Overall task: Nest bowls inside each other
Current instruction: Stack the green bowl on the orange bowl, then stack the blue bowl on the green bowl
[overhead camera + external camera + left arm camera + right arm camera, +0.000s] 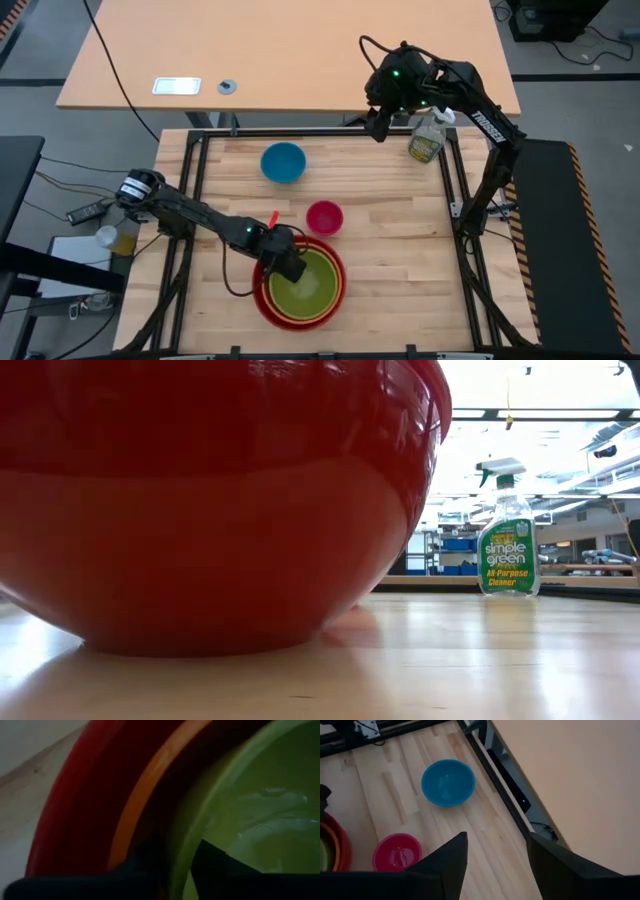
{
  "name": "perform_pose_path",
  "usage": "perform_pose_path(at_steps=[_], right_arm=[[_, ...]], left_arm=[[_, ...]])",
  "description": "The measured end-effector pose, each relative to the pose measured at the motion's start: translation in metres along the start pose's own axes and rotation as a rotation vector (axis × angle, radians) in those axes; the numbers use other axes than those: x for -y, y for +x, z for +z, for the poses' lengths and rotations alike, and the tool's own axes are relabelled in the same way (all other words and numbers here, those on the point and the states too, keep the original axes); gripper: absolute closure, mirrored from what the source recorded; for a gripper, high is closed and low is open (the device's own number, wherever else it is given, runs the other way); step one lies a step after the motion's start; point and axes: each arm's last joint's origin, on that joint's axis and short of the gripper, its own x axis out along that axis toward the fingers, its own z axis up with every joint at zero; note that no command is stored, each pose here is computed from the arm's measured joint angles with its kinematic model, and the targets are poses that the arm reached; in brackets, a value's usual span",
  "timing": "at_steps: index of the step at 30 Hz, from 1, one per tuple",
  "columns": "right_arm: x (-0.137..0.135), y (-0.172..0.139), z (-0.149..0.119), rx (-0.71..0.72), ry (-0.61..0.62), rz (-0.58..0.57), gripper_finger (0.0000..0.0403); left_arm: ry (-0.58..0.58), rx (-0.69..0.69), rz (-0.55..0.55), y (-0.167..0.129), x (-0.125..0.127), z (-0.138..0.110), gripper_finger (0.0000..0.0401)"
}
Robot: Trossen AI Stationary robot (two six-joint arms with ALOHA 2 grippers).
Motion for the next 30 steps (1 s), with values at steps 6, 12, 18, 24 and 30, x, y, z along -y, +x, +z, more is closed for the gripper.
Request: perform_pose_path(at_steps=[6, 12, 18, 24, 30], right_arm=[[-0.001, 0.000, 0.001, 0.013, -0.010, 0.028, 0.0193], [-0.001, 0.000, 0.007, 0.073, -0.013, 0.048, 0.0193], [-0.001, 0.001, 0.008, 0.076, -0.034, 0.048, 0.0193], [-0.002, 0.003, 0.009, 0.081, -0.045, 0.048, 0.0193], [-0.002, 0.003, 0.010, 0.092, -0.051, 0.048, 0.0193]], left_arm=[[-0.012, 0.040, -0.060, -0.023, -0.001, 0.004, 0.0231], [-0.018, 0.043, -0.089, -0.041, -0.005, 0.006, 0.0202], [-0.033, 0.084, -0.123, -0.068, -0.013, 0.009, 0.0203], [-0.033, 0.080, -0.070, -0.078, -0.025, 0.011, 0.0207], [-0.011, 0.128, -0.083, -0.087, -0.027, 0.016, 0.0207]])
